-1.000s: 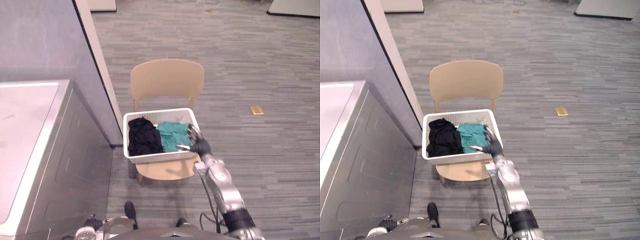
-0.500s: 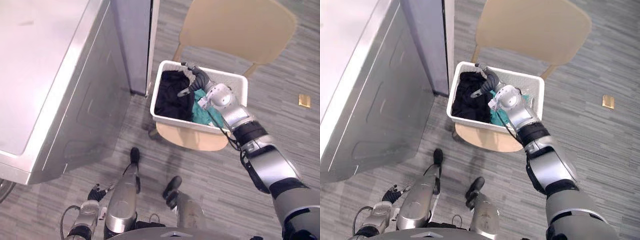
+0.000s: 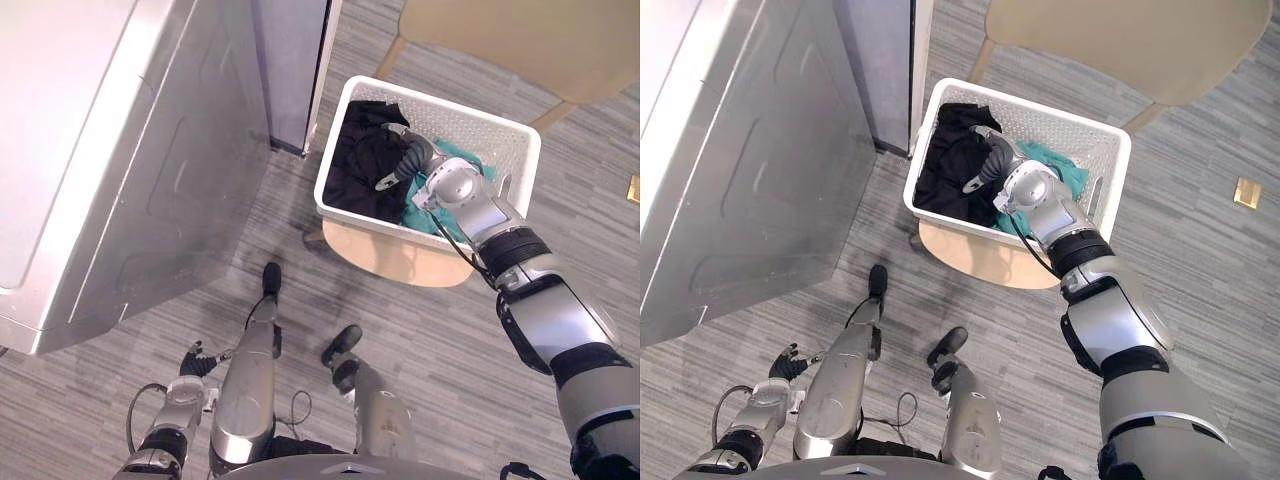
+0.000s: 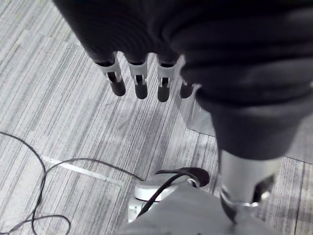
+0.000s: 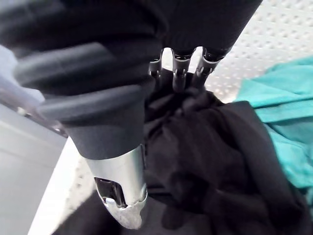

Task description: Pick up the laundry basket with both hands and put the clothes into the washing machine.

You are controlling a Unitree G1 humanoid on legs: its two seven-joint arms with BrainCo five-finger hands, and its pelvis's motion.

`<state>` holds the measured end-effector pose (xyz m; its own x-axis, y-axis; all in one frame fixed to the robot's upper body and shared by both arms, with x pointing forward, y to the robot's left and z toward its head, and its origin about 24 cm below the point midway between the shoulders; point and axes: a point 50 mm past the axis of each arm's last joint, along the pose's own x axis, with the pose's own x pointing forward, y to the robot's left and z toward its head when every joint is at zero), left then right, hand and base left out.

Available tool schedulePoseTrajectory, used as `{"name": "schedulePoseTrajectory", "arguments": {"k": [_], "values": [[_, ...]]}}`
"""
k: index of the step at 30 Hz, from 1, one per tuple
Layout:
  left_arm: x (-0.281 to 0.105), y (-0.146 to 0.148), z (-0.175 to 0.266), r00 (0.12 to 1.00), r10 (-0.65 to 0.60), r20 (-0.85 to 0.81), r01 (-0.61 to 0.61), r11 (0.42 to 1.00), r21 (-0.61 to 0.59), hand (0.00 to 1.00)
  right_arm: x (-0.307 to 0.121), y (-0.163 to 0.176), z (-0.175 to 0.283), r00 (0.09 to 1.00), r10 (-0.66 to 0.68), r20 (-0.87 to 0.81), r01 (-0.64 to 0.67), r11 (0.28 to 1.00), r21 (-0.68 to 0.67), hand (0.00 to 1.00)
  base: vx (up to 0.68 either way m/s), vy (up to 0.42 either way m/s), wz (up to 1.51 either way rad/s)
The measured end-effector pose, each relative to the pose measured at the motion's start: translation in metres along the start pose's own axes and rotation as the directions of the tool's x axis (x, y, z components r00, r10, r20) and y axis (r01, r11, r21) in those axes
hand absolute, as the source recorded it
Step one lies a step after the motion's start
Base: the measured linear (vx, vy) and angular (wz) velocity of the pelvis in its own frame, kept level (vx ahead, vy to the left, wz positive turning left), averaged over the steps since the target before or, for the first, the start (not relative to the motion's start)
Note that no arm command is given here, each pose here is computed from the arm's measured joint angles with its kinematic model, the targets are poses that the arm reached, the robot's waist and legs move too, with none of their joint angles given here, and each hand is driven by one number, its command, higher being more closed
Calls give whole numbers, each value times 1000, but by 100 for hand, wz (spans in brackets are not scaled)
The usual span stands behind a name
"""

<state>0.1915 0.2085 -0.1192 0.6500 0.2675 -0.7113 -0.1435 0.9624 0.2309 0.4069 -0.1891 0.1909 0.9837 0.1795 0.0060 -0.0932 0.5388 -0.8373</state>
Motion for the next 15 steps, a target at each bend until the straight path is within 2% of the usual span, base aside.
{"name": "schedulePoseTrajectory", "arguments": {"k": [8,15], "values": [[2,-5,16,999,-18,48,19,1000,-20,0,0,-14,-16,993,-70,-93,69,998,-16,0,-4,-53,3],[3,-14,30,996,-22,86,29,996,-83,0,1,-45,-16,968,-212,-133,219,975,37,0,2,-53,17]]}}
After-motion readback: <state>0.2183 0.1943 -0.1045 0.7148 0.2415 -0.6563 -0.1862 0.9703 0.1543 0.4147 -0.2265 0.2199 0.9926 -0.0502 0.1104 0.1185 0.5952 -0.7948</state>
